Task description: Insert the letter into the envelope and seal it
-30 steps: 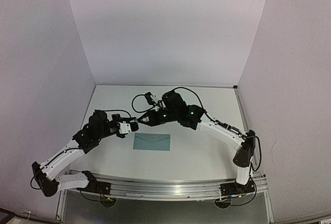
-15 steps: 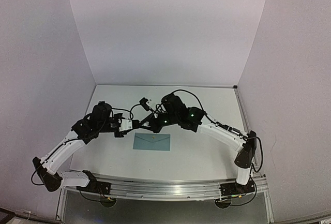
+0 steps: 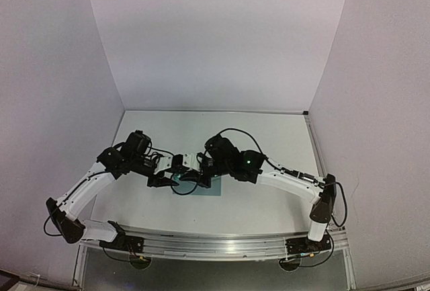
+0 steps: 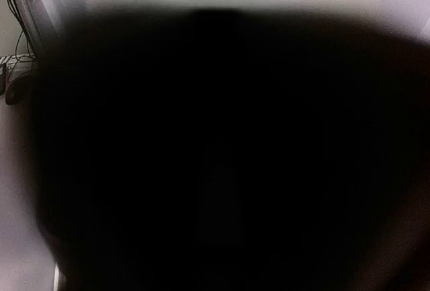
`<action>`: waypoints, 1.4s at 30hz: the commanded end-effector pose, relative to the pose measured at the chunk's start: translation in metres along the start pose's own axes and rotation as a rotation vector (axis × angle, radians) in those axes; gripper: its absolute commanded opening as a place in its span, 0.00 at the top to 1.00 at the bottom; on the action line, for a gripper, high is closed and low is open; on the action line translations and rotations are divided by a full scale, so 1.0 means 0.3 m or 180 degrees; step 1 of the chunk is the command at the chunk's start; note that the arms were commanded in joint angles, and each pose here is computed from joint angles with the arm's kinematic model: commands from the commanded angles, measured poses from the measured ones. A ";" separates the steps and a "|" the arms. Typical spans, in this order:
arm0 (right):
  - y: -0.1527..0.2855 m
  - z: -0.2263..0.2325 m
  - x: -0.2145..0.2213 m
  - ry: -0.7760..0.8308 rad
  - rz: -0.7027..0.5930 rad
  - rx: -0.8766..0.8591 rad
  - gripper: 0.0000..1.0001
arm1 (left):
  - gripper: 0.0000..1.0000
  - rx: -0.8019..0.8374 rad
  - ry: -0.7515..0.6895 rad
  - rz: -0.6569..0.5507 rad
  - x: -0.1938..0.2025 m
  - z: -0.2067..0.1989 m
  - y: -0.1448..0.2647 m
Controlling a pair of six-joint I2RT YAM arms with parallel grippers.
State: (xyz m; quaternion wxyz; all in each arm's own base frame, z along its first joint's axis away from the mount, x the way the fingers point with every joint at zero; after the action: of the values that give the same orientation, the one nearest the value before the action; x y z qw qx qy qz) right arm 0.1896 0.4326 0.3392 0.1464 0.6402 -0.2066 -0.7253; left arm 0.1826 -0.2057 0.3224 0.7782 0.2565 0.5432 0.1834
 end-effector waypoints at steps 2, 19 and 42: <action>0.049 -0.029 -0.060 -0.0954 -0.0240 0.0356 1.00 | 0.24 -0.1039 -0.0678 -0.0201 -0.054 0.047 0.065; 0.070 -0.107 -0.097 -0.2801 -0.0465 0.0284 1.00 | 0.31 -0.1960 -0.1545 0.0010 -0.043 0.062 0.015; 0.052 -0.125 -0.095 -0.2855 -0.0345 0.0185 0.83 | 1.00 -0.1900 -0.0781 -0.0116 -0.059 0.081 0.013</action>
State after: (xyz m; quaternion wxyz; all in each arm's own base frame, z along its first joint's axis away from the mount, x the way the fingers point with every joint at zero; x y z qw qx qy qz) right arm 0.2253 0.4234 0.3587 -0.0207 0.2835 -0.2564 -0.9238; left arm 0.1983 -0.2149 0.3208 0.9063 0.0802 0.2982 0.2885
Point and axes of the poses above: each gripper's point midway between its finger pads, its own y axis back along the fingers, its own z axis along the line the jaws close on, x = y × z, the point moved 9 cm from there along y, back along the fingers, and after that the axes turned 14 degrees about -y, right-handed, at the moved point
